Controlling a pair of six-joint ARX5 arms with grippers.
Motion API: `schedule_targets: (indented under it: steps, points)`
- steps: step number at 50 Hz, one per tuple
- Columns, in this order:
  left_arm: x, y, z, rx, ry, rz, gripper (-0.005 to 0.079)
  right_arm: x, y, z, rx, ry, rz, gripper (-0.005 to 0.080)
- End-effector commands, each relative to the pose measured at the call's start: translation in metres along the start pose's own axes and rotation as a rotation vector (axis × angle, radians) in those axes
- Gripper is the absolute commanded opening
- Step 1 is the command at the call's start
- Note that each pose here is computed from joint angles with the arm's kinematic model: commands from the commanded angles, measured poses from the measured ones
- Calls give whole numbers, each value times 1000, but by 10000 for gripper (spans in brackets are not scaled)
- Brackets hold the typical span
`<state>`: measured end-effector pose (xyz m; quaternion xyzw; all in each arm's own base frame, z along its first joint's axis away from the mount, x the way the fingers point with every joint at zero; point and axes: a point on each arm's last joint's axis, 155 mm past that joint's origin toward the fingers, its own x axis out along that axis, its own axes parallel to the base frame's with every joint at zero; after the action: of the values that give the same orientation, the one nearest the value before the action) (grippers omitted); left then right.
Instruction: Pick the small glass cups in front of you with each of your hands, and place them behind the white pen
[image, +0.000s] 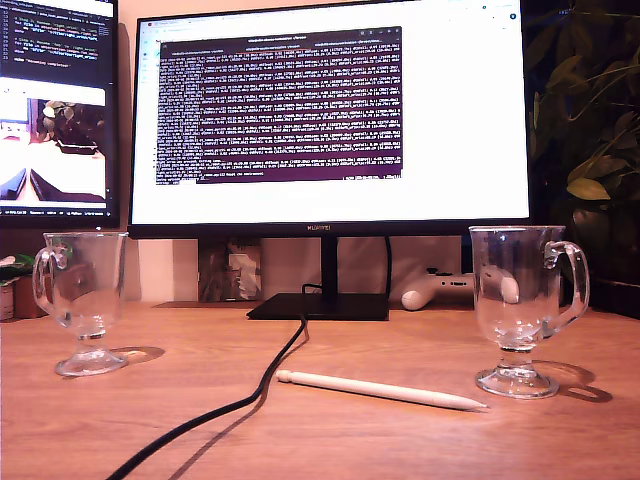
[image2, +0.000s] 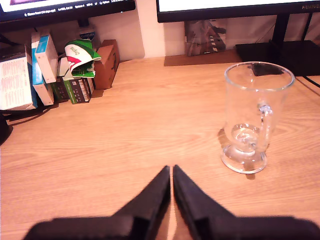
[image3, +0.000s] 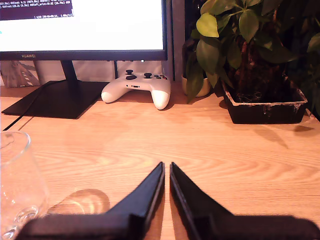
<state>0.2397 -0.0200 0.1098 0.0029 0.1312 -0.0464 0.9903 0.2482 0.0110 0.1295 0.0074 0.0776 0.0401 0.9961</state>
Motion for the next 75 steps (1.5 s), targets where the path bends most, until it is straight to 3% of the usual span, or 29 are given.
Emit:
schedule_targets:
  steps: [1, 30, 34, 35, 37, 38, 42, 43, 46, 54, 59, 65, 75]
  points:
    - [3, 1, -14, -7, 32, 2, -19, 1, -1, -2, 2, -2, -6, -1]
    - [3, 0, -12, -9, 24, -2, -19, 1, -1, -2, 4, -2, -4, -1]
    - [3, -8, -5, -36, -1, -45, -19, 1, 3, -2, 65, -2, 18, -2]
    - [3, -11, -4, -109, -4, -61, -19, 1, 4, -2, 80, -2, 20, -1]
    - [2, -15, -1, -108, -13, -85, -19, 1, 6, -2, 115, -1, 31, -1]
    - [2, -17, 1, -182, -18, -98, -19, 1, 7, -2, 168, 1, 37, -2]
    - [1, -23, 11, -216, -51, -136, -19, 0, 12, -1, 287, 2, 67, -2]
    - [0, -25, 12, -309, -49, -149, -19, 0, 12, 0, 320, 1, 69, -2]
    - [0, -29, 13, -375, -43, -170, -19, 0, 12, 2, 388, -4, 70, -2]
    - [-2, -29, 27, -415, -96, -186, -19, 0, 14, 1, 478, 5, 79, -2]
    - [-6, -39, 36, -409, -114, -247, -19, -2, 28, 1, 505, 25, 152, -13]
    - [-9, -53, 34, -431, -71, -318, -19, -5, 42, -12, 542, 120, 209, -13]
    - [-6, -57, 21, -452, 22, -326, -19, -9, 42, -45, 576, 303, 158, -13]
